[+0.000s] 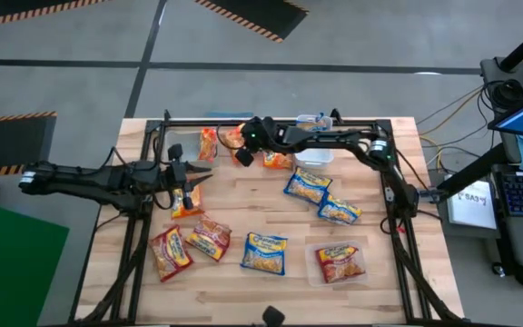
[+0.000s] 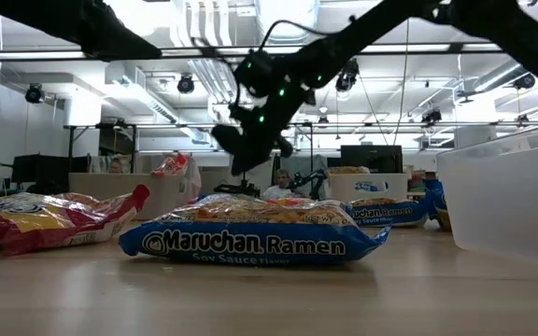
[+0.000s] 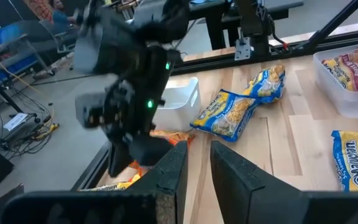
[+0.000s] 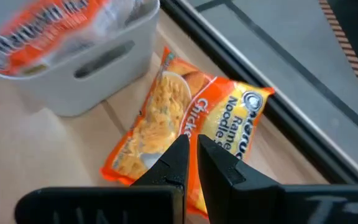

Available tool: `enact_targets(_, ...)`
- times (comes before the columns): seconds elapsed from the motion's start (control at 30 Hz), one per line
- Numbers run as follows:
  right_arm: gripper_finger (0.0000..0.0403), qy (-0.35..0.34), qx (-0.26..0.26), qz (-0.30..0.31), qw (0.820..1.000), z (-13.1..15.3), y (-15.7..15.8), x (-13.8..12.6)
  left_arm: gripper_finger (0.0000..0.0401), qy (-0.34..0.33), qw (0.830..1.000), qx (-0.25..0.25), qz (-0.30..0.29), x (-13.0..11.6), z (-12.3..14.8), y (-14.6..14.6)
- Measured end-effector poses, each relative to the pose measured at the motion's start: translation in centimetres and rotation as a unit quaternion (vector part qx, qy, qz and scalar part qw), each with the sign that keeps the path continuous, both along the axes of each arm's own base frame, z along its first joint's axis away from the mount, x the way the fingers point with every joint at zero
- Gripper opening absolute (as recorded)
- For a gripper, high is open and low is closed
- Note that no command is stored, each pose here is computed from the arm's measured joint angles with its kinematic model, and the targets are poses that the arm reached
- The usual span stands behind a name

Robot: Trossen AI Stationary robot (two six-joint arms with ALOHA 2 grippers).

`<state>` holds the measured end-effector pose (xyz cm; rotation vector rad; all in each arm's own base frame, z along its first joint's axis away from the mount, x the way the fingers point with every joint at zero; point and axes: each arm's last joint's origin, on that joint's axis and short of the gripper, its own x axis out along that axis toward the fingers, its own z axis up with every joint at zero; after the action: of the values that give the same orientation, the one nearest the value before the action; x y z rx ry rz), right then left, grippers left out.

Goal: Sort Maruchan noodles
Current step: Put the orange noodle pack into the gray bin

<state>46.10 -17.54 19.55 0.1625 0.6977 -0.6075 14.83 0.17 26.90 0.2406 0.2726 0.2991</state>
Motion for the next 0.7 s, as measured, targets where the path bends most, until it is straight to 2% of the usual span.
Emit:
enact_targets(0.23,0.0022,0.015,0.018,-0.017,1.000,-2.8,-1.0,0.9,0.0052,0.001,1.000,0.001,0.000,0.0,0.0,0.0)
enact_targets(0.7,0.0022,0.027,0.024,-0.018,0.999,-3.9,-1.0,0.8,0.0052,0.002,1.000,0.001,0.000,0.1,-0.1,0.0)
